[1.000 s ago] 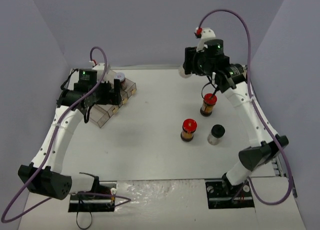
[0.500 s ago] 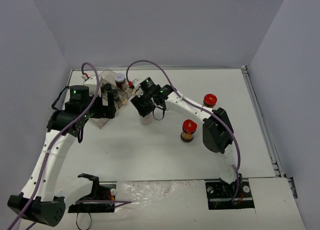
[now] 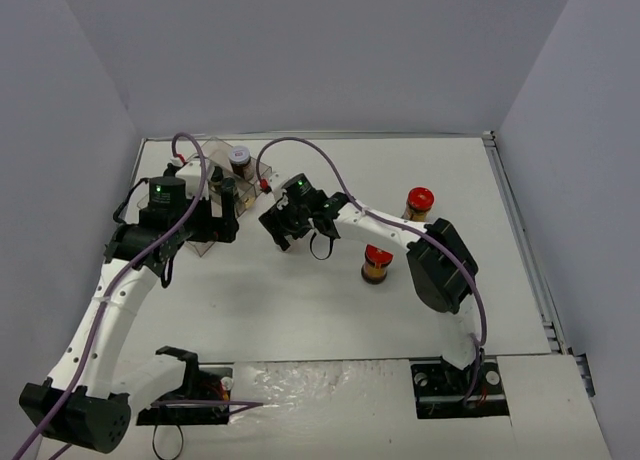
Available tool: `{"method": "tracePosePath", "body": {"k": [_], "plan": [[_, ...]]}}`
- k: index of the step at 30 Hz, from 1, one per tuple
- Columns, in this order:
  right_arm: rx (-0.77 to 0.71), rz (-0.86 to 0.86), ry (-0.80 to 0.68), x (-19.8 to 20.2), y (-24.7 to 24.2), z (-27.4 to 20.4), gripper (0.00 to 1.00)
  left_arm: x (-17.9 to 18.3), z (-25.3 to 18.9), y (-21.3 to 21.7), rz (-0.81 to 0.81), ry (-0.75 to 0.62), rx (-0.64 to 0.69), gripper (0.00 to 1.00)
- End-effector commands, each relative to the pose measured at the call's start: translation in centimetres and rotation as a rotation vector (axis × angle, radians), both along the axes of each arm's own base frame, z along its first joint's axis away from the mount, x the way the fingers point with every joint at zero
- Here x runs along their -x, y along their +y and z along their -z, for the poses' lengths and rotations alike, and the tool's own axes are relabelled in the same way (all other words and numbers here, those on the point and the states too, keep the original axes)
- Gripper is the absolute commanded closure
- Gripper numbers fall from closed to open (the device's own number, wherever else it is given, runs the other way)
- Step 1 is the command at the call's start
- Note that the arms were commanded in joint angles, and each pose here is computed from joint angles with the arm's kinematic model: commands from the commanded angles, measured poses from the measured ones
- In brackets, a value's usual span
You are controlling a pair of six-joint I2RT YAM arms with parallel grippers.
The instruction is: Organize the condiment bottles
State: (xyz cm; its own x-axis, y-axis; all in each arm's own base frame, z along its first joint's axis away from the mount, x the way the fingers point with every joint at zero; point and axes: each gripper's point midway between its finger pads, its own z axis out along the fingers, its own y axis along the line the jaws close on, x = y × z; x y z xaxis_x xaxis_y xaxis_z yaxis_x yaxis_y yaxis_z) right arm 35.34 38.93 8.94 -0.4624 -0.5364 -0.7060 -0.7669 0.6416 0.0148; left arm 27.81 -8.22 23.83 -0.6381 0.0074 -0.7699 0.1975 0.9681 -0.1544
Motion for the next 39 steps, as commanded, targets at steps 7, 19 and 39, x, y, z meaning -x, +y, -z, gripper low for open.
{"method": "tracePosePath", "body": {"k": [7,19,39], "plan": [[-0.210,0.114,-0.217,3.8,-6.3,-14.7,0.00,-3.7,-2.6,-3.1,0.016,-0.075,0.103,0.03],[-0.338,0.542,-0.383,6.9,-20.0,-19.1,0.00,-7.9,1.8,-10.7,0.060,-0.015,-0.076,0.03],[-0.344,0.611,-0.401,7.4,-23.8,-19.9,0.00,-11.2,10.0,-14.0,0.013,0.122,-0.213,0.14]]}}
